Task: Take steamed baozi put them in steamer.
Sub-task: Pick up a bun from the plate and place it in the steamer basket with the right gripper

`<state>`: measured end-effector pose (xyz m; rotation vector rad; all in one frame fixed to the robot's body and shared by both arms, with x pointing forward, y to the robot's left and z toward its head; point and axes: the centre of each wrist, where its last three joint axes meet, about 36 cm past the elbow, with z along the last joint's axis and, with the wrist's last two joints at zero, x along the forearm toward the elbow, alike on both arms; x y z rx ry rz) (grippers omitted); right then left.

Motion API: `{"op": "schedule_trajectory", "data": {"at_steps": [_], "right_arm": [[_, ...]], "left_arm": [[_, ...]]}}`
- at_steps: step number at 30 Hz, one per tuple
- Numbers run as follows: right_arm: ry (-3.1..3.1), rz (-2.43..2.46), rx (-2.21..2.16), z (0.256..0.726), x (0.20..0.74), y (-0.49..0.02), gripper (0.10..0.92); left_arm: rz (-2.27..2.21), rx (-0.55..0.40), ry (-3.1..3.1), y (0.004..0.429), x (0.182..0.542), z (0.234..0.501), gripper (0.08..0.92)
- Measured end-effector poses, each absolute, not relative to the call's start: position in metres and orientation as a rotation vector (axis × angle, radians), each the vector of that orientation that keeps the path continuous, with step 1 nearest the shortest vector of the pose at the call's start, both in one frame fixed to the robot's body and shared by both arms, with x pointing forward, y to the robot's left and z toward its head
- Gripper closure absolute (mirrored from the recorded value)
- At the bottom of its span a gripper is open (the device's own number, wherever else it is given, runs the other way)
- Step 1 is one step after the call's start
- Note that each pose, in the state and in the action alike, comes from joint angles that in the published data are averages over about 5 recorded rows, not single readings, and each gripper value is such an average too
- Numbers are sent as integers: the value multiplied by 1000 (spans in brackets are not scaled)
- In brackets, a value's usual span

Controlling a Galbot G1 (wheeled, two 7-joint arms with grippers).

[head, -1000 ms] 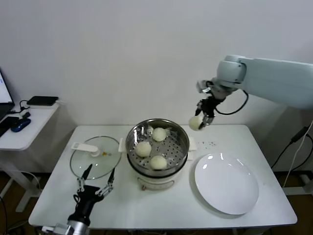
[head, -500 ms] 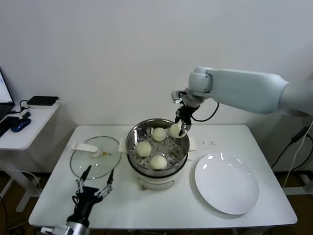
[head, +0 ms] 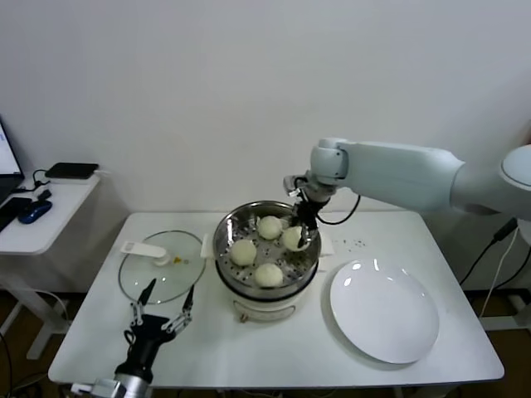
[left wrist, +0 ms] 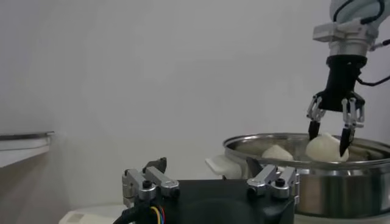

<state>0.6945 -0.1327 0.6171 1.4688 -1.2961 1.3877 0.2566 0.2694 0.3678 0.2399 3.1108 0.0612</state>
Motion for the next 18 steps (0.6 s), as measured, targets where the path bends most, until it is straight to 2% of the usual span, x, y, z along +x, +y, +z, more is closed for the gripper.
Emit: {"op": "schedule_trajectory", "data": {"at_steps": [18], "right_arm": [[-1280,1370,1490,596,689,-129,403]], "left_arm": [[54,235,3112,268,257,367,177]]}}
